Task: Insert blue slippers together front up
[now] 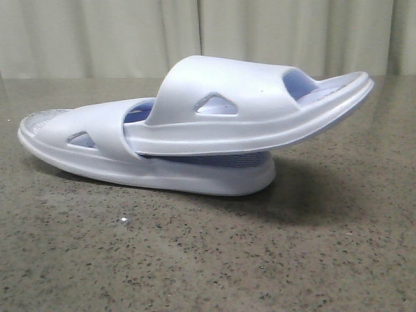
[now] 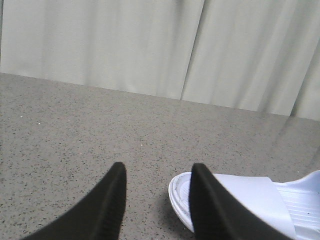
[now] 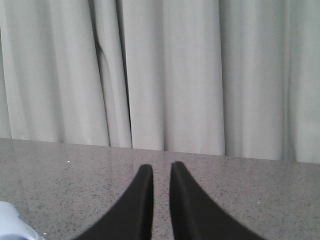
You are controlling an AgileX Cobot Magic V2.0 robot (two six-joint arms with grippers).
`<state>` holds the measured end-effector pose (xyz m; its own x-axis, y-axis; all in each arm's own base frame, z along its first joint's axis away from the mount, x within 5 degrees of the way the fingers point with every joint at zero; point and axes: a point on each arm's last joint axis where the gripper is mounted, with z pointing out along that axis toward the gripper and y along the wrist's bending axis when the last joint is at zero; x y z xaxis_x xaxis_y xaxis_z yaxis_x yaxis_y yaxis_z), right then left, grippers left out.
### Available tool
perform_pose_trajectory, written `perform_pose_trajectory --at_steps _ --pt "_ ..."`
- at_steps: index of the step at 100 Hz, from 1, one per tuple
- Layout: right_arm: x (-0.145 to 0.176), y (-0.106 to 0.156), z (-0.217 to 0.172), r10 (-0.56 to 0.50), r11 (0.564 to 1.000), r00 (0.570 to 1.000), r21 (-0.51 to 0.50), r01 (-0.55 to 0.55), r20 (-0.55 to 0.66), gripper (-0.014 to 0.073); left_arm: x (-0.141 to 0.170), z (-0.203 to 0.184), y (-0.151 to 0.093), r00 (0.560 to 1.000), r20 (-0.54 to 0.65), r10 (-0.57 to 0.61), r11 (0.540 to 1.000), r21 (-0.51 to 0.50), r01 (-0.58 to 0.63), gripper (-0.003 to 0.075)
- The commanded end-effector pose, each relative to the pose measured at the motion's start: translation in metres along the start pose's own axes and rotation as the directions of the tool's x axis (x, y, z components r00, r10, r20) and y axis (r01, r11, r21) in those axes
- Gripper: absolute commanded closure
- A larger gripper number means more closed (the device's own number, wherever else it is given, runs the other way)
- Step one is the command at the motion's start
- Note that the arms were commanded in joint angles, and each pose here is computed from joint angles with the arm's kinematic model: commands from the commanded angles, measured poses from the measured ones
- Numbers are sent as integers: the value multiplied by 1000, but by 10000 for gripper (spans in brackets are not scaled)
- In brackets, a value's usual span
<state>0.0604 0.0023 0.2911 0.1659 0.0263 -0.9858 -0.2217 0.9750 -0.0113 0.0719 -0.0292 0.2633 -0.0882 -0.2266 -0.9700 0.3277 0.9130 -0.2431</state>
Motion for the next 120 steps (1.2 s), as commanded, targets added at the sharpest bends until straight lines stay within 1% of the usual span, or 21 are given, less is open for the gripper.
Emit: perform_pose_trajectory --at_steps 1,5,7,20,44,120 --pt "-9 0 0 -37 999 999 0 37 26 634 -10 0 -1 1000 29 -9 1000 -4 10 637" --pt "-9 0 0 -37 999 999 0 37 25 648 -10 0 -1 1000 29 -9 1000 -4 10 693" --pt "-9 0 0 -35 999 999 0 35 25 655 -10 0 -1 1000 29 -9 1000 -4 10 703" --pt "-8 -1 0 -23 1000 1000 8 23 19 667 -10 0 -1 1000 29 -9 1000 -4 10 704" --pt "-6 -2 0 42 999 999 13 -42 -6 667 -10 0 -2 999 29 -13 1000 -1 13 704" --pt "-6 -2 0 41 999 999 15 -41 -7 667 -10 0 -2 999 29 -13 1000 -1 13 704"
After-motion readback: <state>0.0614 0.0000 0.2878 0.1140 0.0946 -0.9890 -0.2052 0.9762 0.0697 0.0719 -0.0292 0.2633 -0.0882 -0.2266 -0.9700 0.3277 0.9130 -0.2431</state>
